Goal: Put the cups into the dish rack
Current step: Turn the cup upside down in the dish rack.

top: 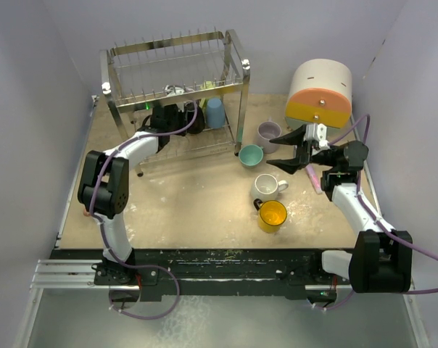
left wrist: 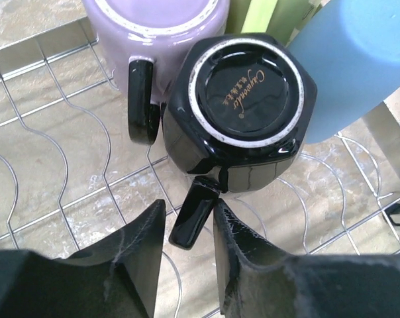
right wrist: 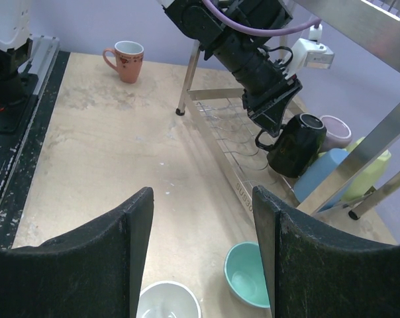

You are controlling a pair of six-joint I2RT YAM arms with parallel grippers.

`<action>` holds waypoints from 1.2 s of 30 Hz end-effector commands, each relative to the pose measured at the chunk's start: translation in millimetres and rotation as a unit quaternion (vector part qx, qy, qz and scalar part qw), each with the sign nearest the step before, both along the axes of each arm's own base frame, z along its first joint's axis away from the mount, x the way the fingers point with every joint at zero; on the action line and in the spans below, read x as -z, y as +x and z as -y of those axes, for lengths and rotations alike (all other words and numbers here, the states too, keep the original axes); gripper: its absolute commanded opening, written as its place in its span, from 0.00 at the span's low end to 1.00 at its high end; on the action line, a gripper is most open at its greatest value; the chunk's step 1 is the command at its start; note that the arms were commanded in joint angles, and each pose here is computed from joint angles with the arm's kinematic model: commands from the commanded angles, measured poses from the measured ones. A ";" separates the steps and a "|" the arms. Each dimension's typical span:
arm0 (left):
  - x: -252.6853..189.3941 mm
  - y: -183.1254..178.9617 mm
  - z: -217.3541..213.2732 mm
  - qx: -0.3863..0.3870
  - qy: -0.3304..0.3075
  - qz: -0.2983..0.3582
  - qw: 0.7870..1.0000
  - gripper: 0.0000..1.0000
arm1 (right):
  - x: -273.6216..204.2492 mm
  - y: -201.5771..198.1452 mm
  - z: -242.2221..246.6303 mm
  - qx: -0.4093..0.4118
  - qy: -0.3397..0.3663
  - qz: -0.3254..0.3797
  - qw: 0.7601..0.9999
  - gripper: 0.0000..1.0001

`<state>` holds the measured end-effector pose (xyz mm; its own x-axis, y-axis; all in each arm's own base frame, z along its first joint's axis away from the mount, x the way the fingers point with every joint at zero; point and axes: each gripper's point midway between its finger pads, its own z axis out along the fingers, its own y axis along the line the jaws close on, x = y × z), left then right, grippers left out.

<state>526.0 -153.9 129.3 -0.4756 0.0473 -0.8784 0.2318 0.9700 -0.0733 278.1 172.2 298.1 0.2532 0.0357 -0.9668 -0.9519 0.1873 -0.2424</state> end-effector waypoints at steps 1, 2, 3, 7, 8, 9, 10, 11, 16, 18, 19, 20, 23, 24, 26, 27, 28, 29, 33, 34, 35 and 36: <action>-37.3 8.9 -11.5 -0.033 -0.018 0.051 0.998 0.36 | -23.9 -6.0 -1.1 -0.010 -0.006 0.052 0.999 0.63; -35.4 9.4 -12.6 -0.036 -0.015 0.049 0.998 0.36 | -23.7 -6.0 -1.1 -0.010 -0.006 0.051 0.999 0.64; -34.4 9.9 -13.7 -0.038 -0.013 0.048 0.998 0.36 | -23.8 -5.9 -1.0 -0.010 -0.006 0.051 0.999 0.63; -29.9 13.7 -16.3 -0.040 -0.001 0.048 0.998 0.36 | -23.8 -6.2 -1.2 -0.011 -0.007 0.052 0.999 0.64; -28.7 15.6 -16.9 -0.040 0.002 0.049 0.998 0.36 | -24.0 -6.1 -1.1 -0.011 -0.007 0.052 0.999 0.64; -27.5 18.1 -17.4 -0.039 0.005 0.050 0.998 0.35 | -24.1 -6.3 -1.4 -0.011 -0.007 0.052 0.999 0.64; -27.2 20.4 -16.4 -0.033 0.009 0.052 0.998 0.35 | -23.9 -6.1 -1.2 -0.011 -0.007 0.052 0.999 0.64; -26.9 22.5 -14.1 -0.023 0.012 0.057 0.998 0.34 | -24.0 -6.8 -1.4 -0.012 -0.007 0.052 0.999 0.64; -30.6 32.1 -3.9 0.017 0.026 0.087 0.996 0.28 | -24.0 -6.5 -1.2 -0.011 -0.007 0.052 0.999 0.64; -31.4 34.2 0.7 0.035 0.030 0.096 0.994 0.26 | -23.9 -6.7 -1.2 -0.012 -0.007 0.052 0.999 0.64; -31.4 35.3 3.2 0.042 0.030 0.098 0.994 0.26 | -23.8 -6.6 -1.3 -0.012 -0.007 0.052 0.999 0.64; -30.7 36.4 4.8 0.048 0.031 0.099 0.993 0.26 | -24.0 -6.6 -1.1 -0.012 -0.007 0.052 0.999 0.64; -29.7 39.2 8.4 0.059 0.034 0.101 0.993 0.27 | -23.9 -6.3 -0.8 -0.011 -0.008 0.052 0.999 0.64; -29.4 39.9 8.7 0.061 0.035 0.101 0.992 0.29 | -23.8 -6.5 -1.2 -0.012 -0.008 0.051 0.999 0.64; -30.2 40.4 8.7 0.062 0.036 0.101 0.992 0.35 | -24.1 -6.6 -1.3 -0.013 -0.008 0.052 0.999 0.64; -31.1 40.5 8.5 0.061 0.037 0.101 0.992 0.39 | -24.3 -6.9 -1.3 -0.013 -0.008 0.052 0.999 0.64; -32.7 40.3 6.7 0.058 0.038 0.102 0.992 0.42 | -24.3 -6.5 -1.0 -0.012 -0.008 0.053 0.999 0.64; -34.1 39.6 6.5 0.056 0.038 0.103 0.992 0.44 | -24.4 -6.4 -1.1 -0.012 -0.008 0.053 0.998 0.64; -39.1 34.4 3.1 0.052 0.041 0.106 0.992 0.48 | -23.7 -6.7 -1.2 -0.013 -0.009 0.051 0.999 0.64; -41.1 32.9 2.8 0.051 0.039 0.107 0.992 0.48 | -24.0 -6.8 -1.2 -0.013 -0.009 0.052 0.999 0.64; -43.5 31.1 2.4 0.050 0.038 0.108 0.992 0.48 | -24.2 -6.9 -1.2 -0.013 -0.009 0.052 0.999 0.64; -43.8 29.5 1.5 0.049 0.036 0.107 0.992 0.49 | -24.3 -6.9 -1.2 -0.013 -0.009 0.052 0.999 0.64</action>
